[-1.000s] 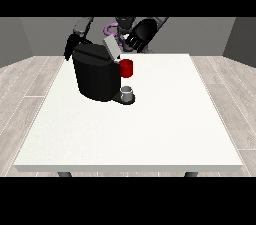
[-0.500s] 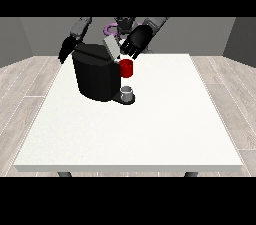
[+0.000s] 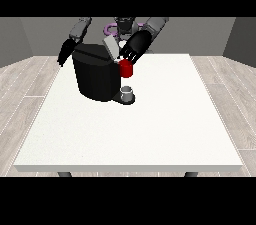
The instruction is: Insert the coffee pod into the coffee machine and close the lid
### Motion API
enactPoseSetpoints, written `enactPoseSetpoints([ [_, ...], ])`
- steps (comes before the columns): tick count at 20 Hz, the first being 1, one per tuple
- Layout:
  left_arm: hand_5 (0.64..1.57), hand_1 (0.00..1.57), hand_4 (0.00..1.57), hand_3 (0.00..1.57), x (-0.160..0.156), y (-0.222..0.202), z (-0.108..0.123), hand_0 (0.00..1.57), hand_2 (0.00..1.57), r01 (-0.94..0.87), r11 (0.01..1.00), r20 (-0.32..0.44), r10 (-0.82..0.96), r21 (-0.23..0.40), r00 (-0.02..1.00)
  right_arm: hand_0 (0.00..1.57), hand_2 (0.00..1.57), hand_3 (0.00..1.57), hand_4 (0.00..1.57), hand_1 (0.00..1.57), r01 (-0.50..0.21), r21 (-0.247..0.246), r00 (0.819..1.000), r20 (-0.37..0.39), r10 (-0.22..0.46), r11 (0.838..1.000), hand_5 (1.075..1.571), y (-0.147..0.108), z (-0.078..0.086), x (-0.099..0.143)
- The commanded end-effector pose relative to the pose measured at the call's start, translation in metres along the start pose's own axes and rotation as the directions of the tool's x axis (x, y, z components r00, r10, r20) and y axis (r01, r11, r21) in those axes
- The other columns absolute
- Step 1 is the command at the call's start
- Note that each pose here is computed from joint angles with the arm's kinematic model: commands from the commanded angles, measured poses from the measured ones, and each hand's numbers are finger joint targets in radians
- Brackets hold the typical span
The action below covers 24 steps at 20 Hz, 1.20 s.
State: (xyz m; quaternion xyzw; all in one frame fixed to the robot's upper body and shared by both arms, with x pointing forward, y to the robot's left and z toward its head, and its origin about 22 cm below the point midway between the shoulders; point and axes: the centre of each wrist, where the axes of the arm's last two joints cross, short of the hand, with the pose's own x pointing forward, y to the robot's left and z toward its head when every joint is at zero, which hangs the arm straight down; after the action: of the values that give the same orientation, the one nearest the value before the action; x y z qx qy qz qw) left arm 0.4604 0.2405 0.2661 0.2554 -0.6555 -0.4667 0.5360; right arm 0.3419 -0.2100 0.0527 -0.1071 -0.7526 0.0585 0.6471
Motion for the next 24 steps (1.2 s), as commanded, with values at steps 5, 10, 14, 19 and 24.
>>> enactPoseSetpoints([
  [5,1.571,1.17,0.41,1.19,-0.008,-0.014,-0.003,1.17,1.24,0.029,1.0,-0.031,-0.029,-0.004,0.999,0.0,0.0,0.0,0.12,0.0,0.001,-0.004,1.0,0.002,-0.001,1.0,1.571,0.005,-0.005,0.014],
  [10,1.571,1.22,0.38,1.21,-0.013,-0.004,0.002,1.22,1.26,0.014,0.999,-0.018,-0.013,0.033,1.0,0.0,0.0,0.0,0.0,0.0,0.008,0.016,1.0,0.007,-0.008,1.0,1.571,-0.001,0.005,-0.001],
  [14,1.571,1.22,0.36,1.2,0.002,0.03,0.005,1.22,1.24,0.03,0.996,0.002,-0.031,0.08,1.0,0.0,0.0,0.0,0.0,0.0,0.017,0.009,1.0,0.022,-0.017,1.0,1.571,-0.002,-0.007,0.011],
  [19,1.571,1.24,0.29,1.2,0.005,0.031,0.005,1.24,1.26,0.066,0.992,0.013,-0.068,0.112,0.998,0.0,0.0,0.0,0.0,0.0,-0.014,0.0,1.0,0.013,0.014,1.0,1.571,0.004,-0.007,0.009],
  [24,1.571,1.21,0.0,1.1,-0.021,0.026,0.014,1.21,1.22,0.172,0.981,-0.03,-0.17,0.084,0.985,0.0,0.0,0.0,0.0,0.0,0.044,0.006,0.999,0.012,-0.044,0.999,1.571,0.026,0.011,0.006],
])
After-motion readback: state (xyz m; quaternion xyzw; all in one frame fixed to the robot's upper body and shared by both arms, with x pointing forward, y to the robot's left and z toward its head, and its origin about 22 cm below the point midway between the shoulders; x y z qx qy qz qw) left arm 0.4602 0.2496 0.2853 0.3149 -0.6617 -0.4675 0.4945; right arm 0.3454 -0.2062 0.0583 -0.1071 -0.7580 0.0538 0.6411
